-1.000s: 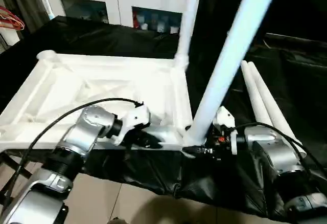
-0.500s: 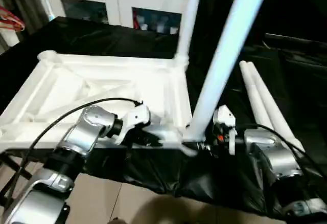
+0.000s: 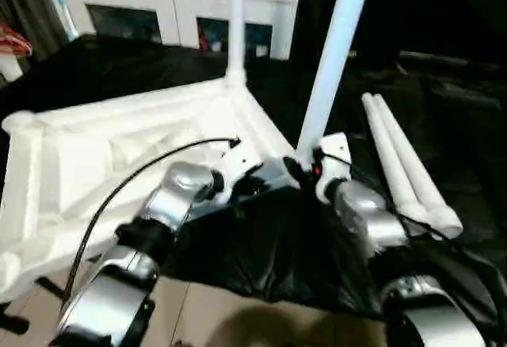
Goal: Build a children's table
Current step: Rotate leg to tighten
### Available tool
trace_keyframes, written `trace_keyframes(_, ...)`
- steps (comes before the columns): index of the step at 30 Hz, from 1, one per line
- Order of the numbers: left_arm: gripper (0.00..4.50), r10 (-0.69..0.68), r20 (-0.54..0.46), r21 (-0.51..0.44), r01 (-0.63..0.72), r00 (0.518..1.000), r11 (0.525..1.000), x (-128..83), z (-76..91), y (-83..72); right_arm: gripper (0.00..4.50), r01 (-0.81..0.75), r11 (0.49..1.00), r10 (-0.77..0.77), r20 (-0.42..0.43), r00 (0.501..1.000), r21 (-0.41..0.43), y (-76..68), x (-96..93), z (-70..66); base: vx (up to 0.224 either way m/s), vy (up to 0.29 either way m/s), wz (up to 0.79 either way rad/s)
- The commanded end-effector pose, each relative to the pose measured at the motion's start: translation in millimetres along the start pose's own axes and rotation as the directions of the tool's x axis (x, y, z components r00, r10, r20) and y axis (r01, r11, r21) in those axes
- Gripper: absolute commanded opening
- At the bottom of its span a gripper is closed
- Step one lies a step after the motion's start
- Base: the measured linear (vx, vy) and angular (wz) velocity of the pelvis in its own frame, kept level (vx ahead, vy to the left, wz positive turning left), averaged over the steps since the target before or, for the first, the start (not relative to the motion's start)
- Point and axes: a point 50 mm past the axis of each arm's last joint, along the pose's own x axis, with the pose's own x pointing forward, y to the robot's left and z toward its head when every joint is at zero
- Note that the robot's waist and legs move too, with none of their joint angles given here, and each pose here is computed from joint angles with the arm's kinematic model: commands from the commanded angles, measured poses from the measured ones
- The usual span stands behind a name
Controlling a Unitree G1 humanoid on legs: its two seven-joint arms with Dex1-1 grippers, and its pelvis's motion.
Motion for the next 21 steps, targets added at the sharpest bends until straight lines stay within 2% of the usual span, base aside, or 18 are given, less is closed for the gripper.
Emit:
trace_keyframes(1,0.0,-0.068,0.086,0.084,0.061,0.994,0.995,16.1,29.7,-13.7,3.45,-0.185,0.976,0.186,0.001,0.983,0.113,39.6,10.0,-6.9,0.0,0.0,0.0)
trace_keyframes(2,0.0,-0.081,0.09,0.089,0.073,0.993,0.993,14.7,28.5,-14.0,3.52,-0.209,0.968,0.208,0.021,0.978,0.136,38.7,9.2,-4.7,0.0,0.0,0.0)
trace_keyframes(4,0.0,-0.092,0.092,0.086,0.084,0.991,0.993,13.1,26.8,-14.1,3.66,-0.234,0.963,0.233,0.025,0.972,0.131,37.8,7.8,-4.0,0.0,0.0,0.0)
trace_keyframes(6,0.0,-0.129,0.098,0.085,0.121,0.987,0.989,9.2,22.9,-15.2,3.92,-0.272,0.961,0.272,0.003,0.962,0.056,35.0,4.4,-5.3,0.0,0.0,0.0)
trace_keyframes(7,0.0,-0.132,0.098,0.084,0.124,0.986,0.989,8.9,22.6,-15.3,3.92,-0.274,0.96,0.275,0.001,0.962,0.05,34.8,4.1,-5.4,0.0,0.0,0.0)
trace_keyframes(9,0.0,-0.197,0.102,0.085,0.189,0.975,0.978,1.8,16.3,-17.5,3.92,-0.338,0.94,0.337,-0.032,0.941,-0.041,27.2,-2.6,-7.5,0.0,0.0,0.0)
trace_keyframes(14,0.0,-0.247,0.09,0.098,0.238,0.965,0.966,-6.9,9.4,-17.2,3.92,-0.415,0.903,0.411,-0.058,0.91,-0.111,15.9,-10.4,-7.5,0.0,0.0,0.0)
trace_keyframes(16,0.0,-0.266,0.085,0.107,0.257,0.96,0.961,-11.7,6.7,-16.1,3.92,-0.461,0.877,0.456,-0.073,0.887,-0.134,10.9,-15.3,-6.7,0.0,0.0,0.0)
trace_keyframes(18,0.0,-0.322,0.079,0.118,0.312,0.944,0.943,-21.7,3.3,-15.3,3.92,-0.559,0.815,0.551,-0.095,0.829,-0.15,4.0,-26.2,-3.6,0.0,0.0,0.0)
trace_keyframes(21,0.0,-0.355,0.076,0.121,0.345,0.932,0.931,-27.8,1.5,-15.4,3.92,-0.64,0.754,0.629,-0.119,0.769,-0.149,2.7,-35.4,-3.1,0.0,0.0,0.0)
